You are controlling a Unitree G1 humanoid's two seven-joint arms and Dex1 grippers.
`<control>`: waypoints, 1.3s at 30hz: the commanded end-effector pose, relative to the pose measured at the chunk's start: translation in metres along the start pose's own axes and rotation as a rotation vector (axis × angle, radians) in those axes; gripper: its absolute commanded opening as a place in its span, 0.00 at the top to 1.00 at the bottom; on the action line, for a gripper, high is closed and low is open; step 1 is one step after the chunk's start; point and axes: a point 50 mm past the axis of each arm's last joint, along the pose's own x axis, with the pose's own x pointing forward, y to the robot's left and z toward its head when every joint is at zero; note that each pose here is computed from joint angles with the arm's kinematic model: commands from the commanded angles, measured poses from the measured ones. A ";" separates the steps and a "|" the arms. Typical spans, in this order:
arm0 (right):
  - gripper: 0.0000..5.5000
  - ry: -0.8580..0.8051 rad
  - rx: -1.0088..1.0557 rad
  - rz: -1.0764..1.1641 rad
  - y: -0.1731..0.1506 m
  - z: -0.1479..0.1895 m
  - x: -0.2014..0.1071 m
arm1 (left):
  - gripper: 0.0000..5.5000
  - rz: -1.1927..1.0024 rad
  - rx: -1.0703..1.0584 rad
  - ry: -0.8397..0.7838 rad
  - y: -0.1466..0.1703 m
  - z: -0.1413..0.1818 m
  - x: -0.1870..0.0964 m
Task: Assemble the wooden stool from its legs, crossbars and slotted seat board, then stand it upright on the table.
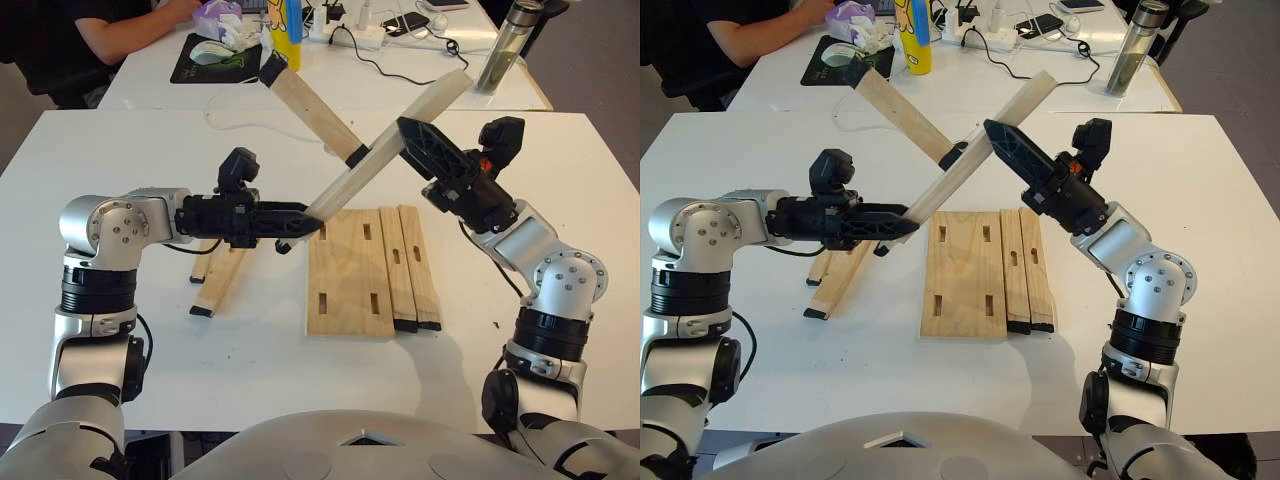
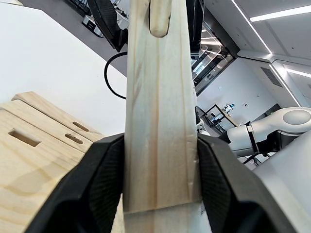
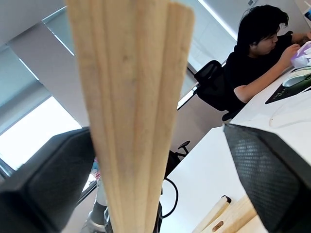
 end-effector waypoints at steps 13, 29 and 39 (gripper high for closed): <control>0.63 0.113 0.070 0.166 0.019 -0.002 -0.013 | 0.62 -0.064 -0.049 0.095 -0.011 -0.009 -0.005; 0.63 0.129 -0.116 0.002 0.002 0.007 -0.046 | 0.43 0.120 0.049 -0.256 -0.014 0.023 -0.036; 0.63 0.395 -0.209 0.038 0.027 0.059 -0.078 | 0.43 0.253 -0.030 -0.161 -0.015 -0.050 -0.035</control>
